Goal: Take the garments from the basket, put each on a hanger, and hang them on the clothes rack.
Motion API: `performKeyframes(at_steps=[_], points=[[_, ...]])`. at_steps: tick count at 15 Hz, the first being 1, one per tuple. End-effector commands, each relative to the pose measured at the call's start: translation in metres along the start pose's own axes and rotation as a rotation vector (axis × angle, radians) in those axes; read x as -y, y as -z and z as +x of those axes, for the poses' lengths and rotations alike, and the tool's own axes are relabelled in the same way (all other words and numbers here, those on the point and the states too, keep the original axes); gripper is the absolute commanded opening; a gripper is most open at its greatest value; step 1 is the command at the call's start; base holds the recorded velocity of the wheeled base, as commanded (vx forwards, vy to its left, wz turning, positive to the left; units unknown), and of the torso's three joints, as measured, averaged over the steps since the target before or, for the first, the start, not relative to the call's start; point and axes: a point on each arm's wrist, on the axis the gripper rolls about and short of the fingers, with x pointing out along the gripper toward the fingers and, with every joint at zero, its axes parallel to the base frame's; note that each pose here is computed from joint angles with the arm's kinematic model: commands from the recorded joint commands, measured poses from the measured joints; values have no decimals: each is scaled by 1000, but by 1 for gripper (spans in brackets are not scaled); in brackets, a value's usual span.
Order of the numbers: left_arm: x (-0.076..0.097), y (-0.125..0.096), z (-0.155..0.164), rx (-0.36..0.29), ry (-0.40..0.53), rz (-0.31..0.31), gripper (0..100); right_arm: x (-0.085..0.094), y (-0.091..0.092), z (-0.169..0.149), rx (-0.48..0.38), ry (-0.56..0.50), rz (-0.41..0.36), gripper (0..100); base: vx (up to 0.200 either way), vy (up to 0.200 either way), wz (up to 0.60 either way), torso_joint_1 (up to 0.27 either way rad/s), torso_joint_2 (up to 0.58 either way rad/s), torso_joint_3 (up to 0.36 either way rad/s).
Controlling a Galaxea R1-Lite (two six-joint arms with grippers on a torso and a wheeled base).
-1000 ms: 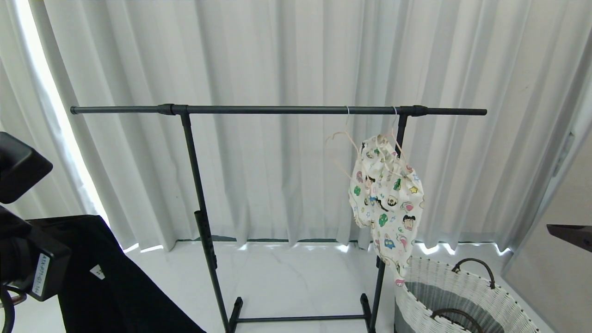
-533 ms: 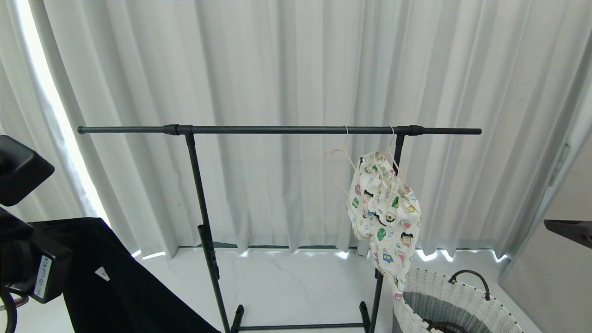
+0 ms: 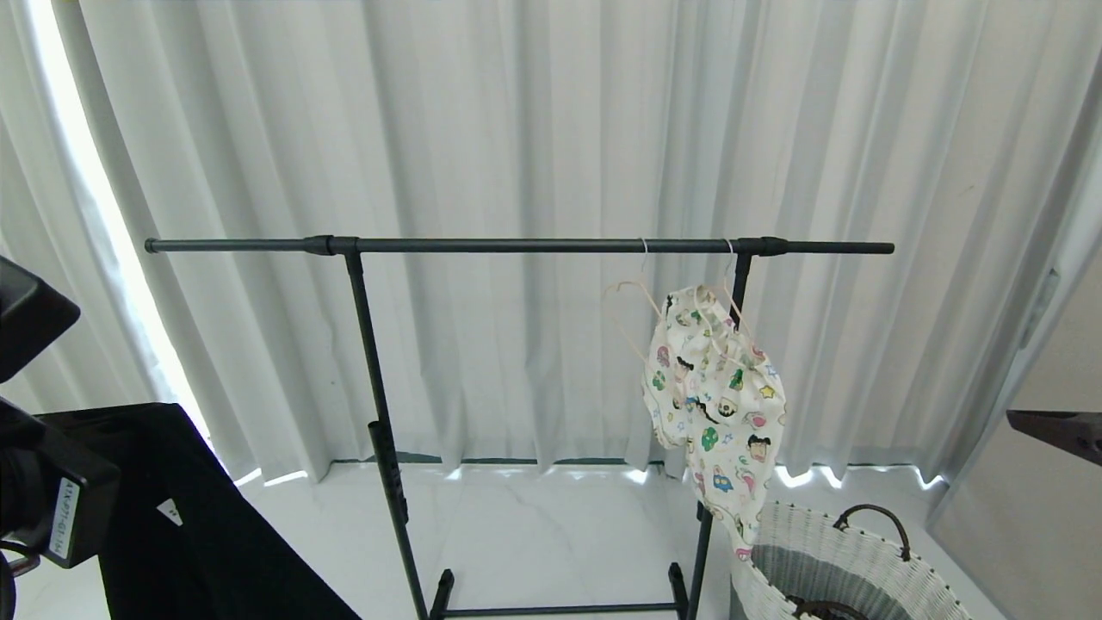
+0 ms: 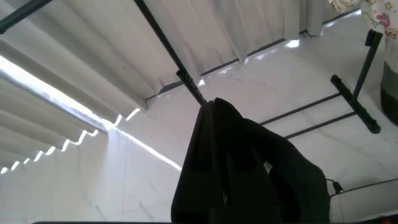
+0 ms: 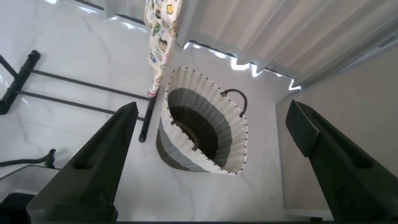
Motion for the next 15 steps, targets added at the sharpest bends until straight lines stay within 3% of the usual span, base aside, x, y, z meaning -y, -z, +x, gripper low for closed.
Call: performKeyframes(at_steps=[1,5,8,11,15], points=[[0,0,0,1,0,0,0,0,0,0,-1,0,-1,100,0,200,0,2,-2,2],[0,0,0,0,2,0,0,0,0,1,-4,-1,1,100,0,200,0,10,1,0],[2,-1,-2,14,19,10,0,0,-2,5,-1,-5,29,100,0,0,0,0,0,0],[4,0,-2,19,31,23,0,-2,-11,13,75,-61,74,100,0,0,0,0,0,0],[4,-1,-2,19,31,29,0,-3,-23,30,135,-77,77,100,200,0,0,2,1,5]])
